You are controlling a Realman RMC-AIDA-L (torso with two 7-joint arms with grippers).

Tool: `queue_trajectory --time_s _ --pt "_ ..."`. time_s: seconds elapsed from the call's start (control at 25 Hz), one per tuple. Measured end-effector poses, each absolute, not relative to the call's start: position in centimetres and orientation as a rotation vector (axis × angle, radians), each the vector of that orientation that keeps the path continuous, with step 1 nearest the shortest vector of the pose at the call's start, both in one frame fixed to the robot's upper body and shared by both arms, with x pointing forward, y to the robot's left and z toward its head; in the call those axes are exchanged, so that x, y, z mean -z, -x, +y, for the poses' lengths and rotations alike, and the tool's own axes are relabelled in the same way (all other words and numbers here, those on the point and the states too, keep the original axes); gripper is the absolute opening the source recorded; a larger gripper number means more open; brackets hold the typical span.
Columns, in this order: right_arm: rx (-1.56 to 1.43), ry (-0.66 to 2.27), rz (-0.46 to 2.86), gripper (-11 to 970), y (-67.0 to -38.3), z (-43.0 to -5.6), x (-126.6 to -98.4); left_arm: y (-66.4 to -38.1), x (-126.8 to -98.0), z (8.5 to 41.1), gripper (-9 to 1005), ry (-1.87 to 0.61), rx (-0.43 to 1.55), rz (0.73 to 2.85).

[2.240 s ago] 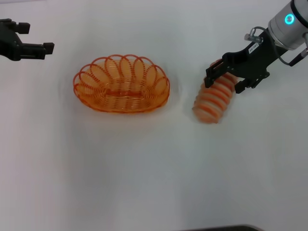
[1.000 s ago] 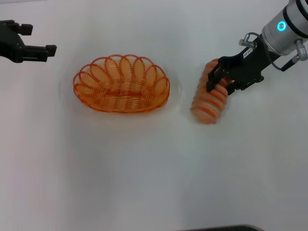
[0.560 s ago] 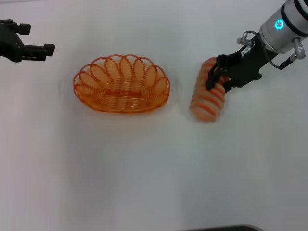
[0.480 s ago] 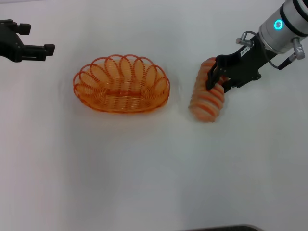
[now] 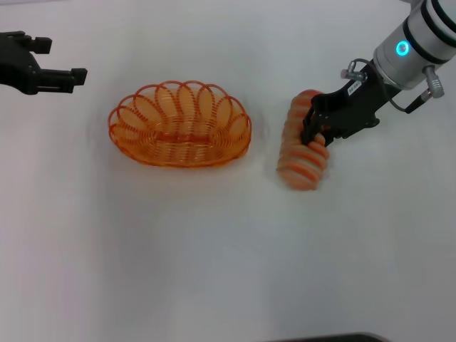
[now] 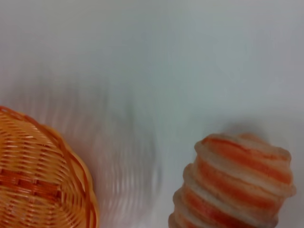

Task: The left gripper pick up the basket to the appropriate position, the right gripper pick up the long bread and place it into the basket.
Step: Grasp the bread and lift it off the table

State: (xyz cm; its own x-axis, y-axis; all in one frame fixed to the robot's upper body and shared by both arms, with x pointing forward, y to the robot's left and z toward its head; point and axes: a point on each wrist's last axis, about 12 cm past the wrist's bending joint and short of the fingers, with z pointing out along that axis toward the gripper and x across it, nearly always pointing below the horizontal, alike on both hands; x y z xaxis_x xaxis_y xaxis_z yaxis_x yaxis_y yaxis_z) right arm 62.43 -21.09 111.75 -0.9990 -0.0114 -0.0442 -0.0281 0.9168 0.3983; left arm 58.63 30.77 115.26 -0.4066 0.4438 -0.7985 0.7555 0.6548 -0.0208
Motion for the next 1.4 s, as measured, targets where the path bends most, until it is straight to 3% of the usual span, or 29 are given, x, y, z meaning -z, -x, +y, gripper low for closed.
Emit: queue_trajectory --time_s 0.84,1.4 --pt "-0.616 0.08 2.978 189 -62.2 -21.9 -113.2 -58.4 -115.1 30.6 865 -0.919 0.492 2.066" --pt "-0.501 0.407 2.825 152 -63.8 -22.5 -117.6 -58.8 -115.2 30.5 864 -0.889 0.486 2.055"
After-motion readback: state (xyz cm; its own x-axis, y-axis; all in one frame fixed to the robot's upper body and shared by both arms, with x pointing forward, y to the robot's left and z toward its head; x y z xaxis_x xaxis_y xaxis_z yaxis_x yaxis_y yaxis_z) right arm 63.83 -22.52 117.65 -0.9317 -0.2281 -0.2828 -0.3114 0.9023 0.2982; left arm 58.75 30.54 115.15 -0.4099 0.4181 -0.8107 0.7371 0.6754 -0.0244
